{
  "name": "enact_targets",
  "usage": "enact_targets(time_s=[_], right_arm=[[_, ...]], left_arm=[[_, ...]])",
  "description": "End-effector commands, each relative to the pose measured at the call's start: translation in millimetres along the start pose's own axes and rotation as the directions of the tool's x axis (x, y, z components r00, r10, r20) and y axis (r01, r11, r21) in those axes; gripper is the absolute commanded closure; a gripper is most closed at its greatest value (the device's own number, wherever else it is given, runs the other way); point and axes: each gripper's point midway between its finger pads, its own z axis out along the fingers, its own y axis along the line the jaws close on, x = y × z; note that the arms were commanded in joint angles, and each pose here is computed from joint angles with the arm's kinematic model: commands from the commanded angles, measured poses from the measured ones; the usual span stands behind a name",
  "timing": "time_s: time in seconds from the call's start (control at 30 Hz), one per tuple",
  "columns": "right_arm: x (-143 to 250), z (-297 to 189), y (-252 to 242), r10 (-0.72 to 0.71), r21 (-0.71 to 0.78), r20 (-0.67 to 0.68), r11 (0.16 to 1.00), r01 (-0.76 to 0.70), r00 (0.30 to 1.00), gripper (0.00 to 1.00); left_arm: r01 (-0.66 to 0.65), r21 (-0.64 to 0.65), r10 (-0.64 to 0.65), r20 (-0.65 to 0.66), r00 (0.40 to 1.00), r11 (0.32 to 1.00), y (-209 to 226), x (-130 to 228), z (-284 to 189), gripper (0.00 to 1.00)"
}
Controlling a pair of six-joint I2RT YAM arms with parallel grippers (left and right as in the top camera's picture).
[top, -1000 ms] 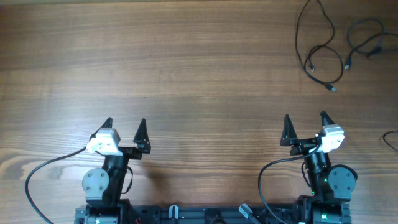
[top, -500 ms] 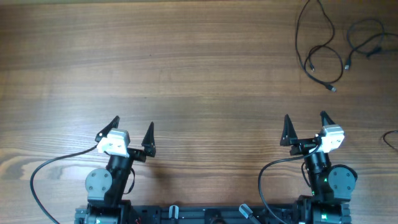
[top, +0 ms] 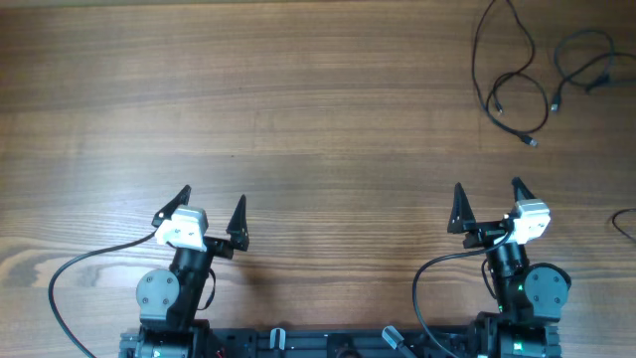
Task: Untangle cables
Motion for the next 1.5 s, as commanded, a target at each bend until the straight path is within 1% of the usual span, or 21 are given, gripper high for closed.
enact_targets(time_s=[0.0,0.1,0.27,0.37,0.53,0.8,1.47], right_arm=[[-4,-1,-3,-0.015,0.017,0.017,1.000,0.015,1.000,0.00],[-4,-1,-3,-0.015,0.016,0.016,1.000,0.015,1.000,0.00],[-4,-1,-3,-0.015,0.016,0.016,1.000,0.015,1.000,0.00],[-4,-1,-3,-0.015,0.016,0.016,1.000,0.015,1.000,0.00],[-4,-1,-3,-0.015,0.016,0.016,1.000,0.015,1.000,0.00],[-4,-1,-3,-0.015,0.016,0.016,1.000,0.015,1.000,0.00],[-4,-1,-3,-0.015,0.016,0.016,1.000,0.015,1.000,0.00]], left_arm=[[-0.018,0.003,0.018,-0.009,1.000,1.000,-1,5,1,0.00],[-0.018,0.004,0.018,-0.009,1.000,1.000,-1,5,1,0.00],[-0.011,-0.098,0.011,-0.002,1.000,0.995,24,3,-1,0.00],[-0.009,-0.124,0.009,0.001,1.000,0.992,31,2,-2,0.00],[-0.010,-0.124,0.010,0.003,1.000,0.992,31,2,-2,0.00],[-0.017,-0.051,0.017,0.009,1.000,0.999,12,0,-1,0.00],[-0.017,-0.050,0.017,0.008,1.000,0.999,12,0,-1,0.00]])
